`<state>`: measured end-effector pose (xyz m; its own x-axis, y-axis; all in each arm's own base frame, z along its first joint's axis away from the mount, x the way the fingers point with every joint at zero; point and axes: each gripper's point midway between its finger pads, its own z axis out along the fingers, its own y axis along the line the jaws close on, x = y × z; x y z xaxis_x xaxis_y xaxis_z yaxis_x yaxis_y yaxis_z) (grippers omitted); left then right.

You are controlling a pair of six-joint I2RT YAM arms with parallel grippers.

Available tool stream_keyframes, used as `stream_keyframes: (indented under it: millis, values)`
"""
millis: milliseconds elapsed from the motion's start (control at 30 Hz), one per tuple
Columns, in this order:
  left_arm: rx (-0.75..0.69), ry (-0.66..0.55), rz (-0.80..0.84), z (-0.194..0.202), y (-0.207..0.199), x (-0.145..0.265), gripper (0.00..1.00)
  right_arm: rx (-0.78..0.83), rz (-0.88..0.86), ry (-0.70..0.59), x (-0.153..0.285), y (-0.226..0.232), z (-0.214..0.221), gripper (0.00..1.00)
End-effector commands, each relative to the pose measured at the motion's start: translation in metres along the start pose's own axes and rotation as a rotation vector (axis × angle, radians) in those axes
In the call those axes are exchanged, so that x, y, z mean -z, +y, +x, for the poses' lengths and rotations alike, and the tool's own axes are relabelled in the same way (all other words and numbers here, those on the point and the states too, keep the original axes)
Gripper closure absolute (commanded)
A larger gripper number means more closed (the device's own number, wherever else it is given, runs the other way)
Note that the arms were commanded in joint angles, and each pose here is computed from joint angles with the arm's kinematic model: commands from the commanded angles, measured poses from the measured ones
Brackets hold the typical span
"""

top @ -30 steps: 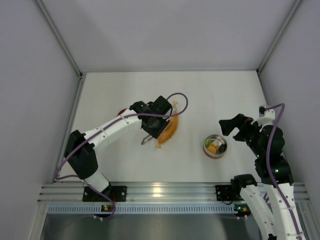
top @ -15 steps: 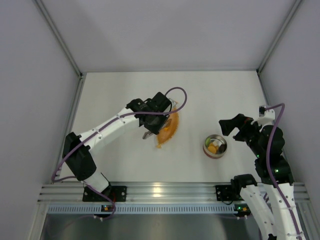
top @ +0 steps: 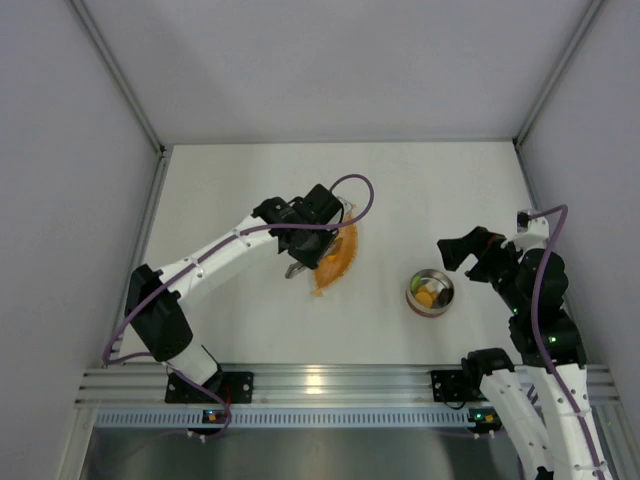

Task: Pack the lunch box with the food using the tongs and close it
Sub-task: Pick up the fake food from the plate.

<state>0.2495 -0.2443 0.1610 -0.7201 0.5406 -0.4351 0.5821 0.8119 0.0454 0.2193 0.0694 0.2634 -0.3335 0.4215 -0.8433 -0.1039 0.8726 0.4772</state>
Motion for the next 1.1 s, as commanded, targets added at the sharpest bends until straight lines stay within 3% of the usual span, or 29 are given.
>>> stream_keyframes:
  millis: [0,833,1067]
  values:
    - [0.011,-0.014,-0.020,-0.001,0.005,0.008,0.69,0.005,-0.022,-0.053,0.000,0.007,-0.017,0.01]
    - [0.014,0.031,-0.042,0.014,0.008,-0.006,0.59,0.006,-0.021,-0.050,0.001,0.006,-0.014,0.00]
    - [0.017,0.028,-0.038,0.014,0.007,-0.006,0.62,0.006,-0.022,-0.051,0.001,0.006,-0.015,0.01]
